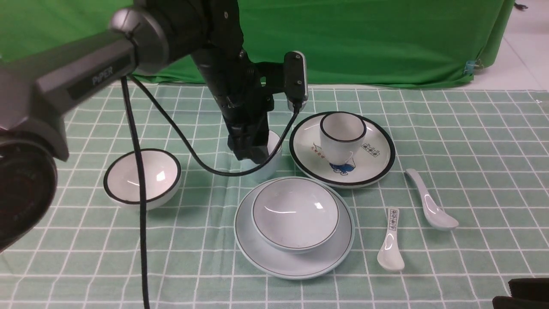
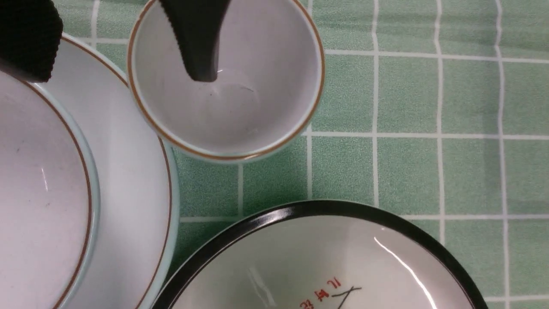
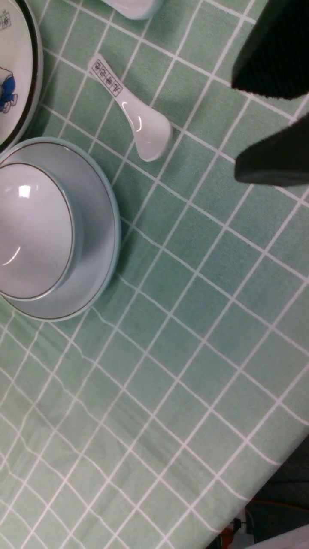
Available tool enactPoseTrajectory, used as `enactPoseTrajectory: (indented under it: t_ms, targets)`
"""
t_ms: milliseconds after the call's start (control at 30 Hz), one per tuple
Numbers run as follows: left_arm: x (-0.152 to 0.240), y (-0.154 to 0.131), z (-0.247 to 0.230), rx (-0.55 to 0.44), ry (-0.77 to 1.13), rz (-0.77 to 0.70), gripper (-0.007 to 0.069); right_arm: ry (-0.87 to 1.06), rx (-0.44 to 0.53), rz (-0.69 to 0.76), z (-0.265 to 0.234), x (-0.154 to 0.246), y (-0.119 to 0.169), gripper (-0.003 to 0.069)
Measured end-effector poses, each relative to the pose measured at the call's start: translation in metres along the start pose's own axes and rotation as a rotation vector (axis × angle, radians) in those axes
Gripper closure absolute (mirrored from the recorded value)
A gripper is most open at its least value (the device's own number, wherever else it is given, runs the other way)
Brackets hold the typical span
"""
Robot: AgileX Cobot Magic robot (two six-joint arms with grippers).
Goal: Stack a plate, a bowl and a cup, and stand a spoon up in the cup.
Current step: Use the left arm to grab a blue teacup
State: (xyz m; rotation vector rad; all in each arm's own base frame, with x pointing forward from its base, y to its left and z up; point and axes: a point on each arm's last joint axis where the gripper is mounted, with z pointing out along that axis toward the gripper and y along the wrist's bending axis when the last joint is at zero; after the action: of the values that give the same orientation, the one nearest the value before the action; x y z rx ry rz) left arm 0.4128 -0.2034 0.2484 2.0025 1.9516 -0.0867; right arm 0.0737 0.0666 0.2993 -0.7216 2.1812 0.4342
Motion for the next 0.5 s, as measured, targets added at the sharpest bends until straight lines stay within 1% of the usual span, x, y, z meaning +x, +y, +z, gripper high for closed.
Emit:
enactPoseTrajectory:
  t_ms: [200, 300, 400, 467, 500]
  targets:
    - [0.003, 0.001, 0.017, 0.030, 0.017, -0.005, 0.0210, -0.003, 0.000, 0.000, 0.000, 0.000, 0.000, 0.0397]
    - [0.006, 0.001, 0.026, 0.044, 0.029, -0.007, 0.0223, -0.004, 0.000, 0.000, 0.000, 0.000, 0.000, 0.0397]
    - [0.008, 0.001, 0.036, 0.062, 0.040, -0.013, 0.0321, -0.004, 0.000, 0.000, 0.000, 0.000, 0.000, 0.0397]
    - [0.008, 0.001, 0.038, 0.065, 0.043, -0.012, 0.0440, -0.004, 0.000, -0.002, 0.000, 0.000, 0.000, 0.0397]
    - [0.008, 0.001, 0.038, 0.065, 0.043, -0.012, 0.0485, -0.004, 0.000, -0.002, 0.000, 0.000, 0.000, 0.0397]
